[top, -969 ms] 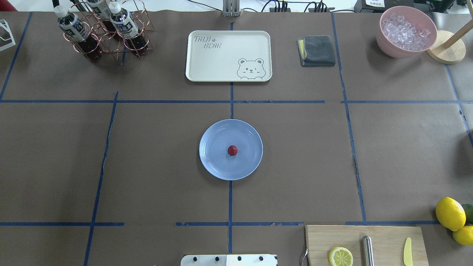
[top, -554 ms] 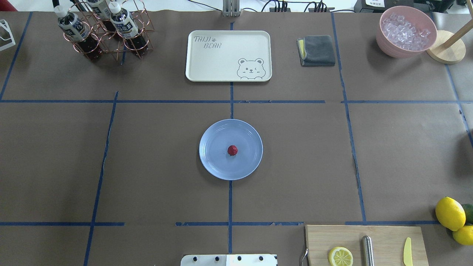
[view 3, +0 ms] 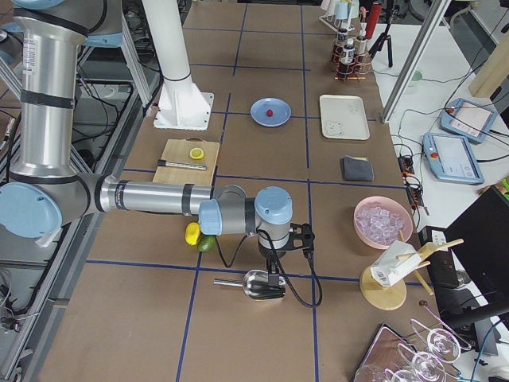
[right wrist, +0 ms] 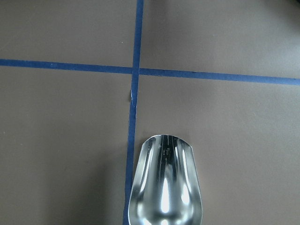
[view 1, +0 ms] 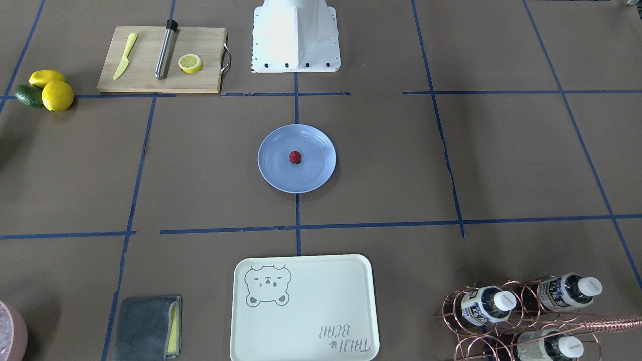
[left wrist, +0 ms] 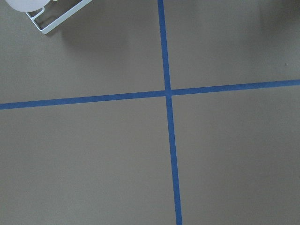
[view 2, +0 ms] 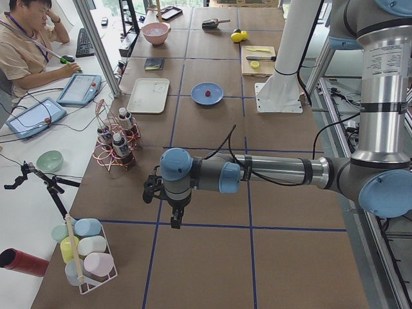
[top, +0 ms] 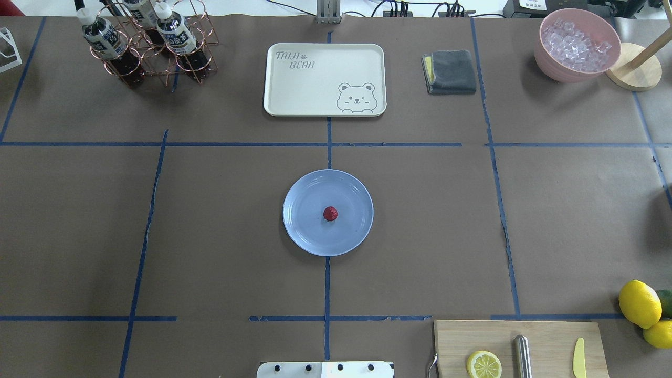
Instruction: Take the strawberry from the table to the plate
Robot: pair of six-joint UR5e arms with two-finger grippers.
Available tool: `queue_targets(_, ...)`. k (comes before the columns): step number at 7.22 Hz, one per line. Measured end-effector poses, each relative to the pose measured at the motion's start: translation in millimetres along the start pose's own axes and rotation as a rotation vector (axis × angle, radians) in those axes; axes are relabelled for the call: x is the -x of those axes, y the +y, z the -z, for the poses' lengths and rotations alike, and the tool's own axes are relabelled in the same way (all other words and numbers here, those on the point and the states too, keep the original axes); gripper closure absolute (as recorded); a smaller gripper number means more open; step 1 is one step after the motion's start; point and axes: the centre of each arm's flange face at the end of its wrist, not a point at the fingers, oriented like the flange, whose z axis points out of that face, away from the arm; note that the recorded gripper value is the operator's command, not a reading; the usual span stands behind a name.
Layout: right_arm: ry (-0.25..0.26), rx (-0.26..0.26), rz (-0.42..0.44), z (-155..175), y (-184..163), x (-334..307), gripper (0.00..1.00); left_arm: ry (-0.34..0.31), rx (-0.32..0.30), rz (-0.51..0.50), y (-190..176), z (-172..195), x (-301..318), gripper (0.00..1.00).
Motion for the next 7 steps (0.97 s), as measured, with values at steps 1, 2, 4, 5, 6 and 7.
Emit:
queue_targets(1, 0.000, 0.000, 0.000, 0, 0, 0, 0.00, 0.000, -0.001, -0.001, 0, 0, 0, 0.00)
queue_targets(2, 0.000, 0.000, 0.001, 0, 0, 0, 0.00, 0.000, -0.001, -0.001, 0, 0, -1, 0.00)
queue_targets(4, 0.001, 0.003, -0.001, -1, 2, -1, 0.00, 0.000, -0.003, -0.003, -1, 1, -1, 0.00)
queue_targets(5, 0.004, 0.008, -0.005, -3, 7, -3, 0.00, 0.001, -0.003, -0.004, -1, 1, -1, 0.00)
queue_targets(6, 0.005, 0.013, -0.007, -4, 12, -4, 0.00, 0.003, -0.003, -0.004, -1, 1, -2, 0.00)
queue_targets(7, 0.003, 0.016, -0.010, -6, 14, -5, 0.00, 0.004, -0.002, -0.006, -1, 1, -2, 0.00)
